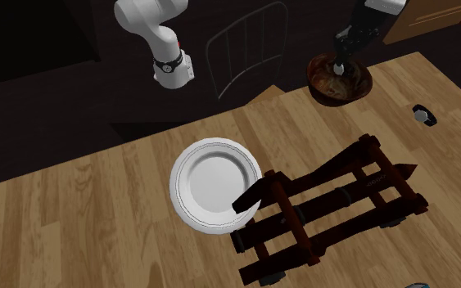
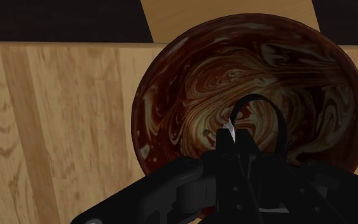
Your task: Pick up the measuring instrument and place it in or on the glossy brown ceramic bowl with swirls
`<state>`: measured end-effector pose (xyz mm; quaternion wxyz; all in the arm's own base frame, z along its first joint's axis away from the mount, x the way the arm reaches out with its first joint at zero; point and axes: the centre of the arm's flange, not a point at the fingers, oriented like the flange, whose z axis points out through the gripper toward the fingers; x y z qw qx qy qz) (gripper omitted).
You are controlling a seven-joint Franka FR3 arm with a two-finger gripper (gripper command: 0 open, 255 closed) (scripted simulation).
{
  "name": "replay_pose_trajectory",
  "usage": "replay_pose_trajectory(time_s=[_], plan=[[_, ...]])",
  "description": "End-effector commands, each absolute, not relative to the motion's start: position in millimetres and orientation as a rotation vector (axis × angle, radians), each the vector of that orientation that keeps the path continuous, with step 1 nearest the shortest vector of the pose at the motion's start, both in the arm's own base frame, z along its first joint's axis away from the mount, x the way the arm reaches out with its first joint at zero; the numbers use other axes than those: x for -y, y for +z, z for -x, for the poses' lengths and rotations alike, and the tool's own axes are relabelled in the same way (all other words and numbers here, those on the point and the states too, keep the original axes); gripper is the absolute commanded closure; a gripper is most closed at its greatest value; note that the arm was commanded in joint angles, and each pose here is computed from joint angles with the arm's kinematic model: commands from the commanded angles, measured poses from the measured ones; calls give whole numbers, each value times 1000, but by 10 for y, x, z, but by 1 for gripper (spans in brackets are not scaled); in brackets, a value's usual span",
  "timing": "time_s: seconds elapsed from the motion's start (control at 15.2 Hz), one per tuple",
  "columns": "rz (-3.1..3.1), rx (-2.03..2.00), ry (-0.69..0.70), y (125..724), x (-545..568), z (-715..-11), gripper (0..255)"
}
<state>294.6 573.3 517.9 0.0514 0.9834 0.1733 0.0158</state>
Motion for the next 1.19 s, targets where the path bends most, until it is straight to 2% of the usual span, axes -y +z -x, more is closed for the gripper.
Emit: replay_pose_trajectory(time_s=[0.0,0.2,0.26,0.59,0.86,1.12], plan=[[-2992,-527,48,5176,-5732,-2946,255],[-2992,-527,48,5177,-5732,-2946,255],[-2992,-527,48,5177,-5732,-2946,0],[-2992,-527,48,5177,-5732,-2946,0],[-2992,-527,48,5673,-5780,-2921,0],[-2992,-527,48,5673,-5780,-2921,0]])
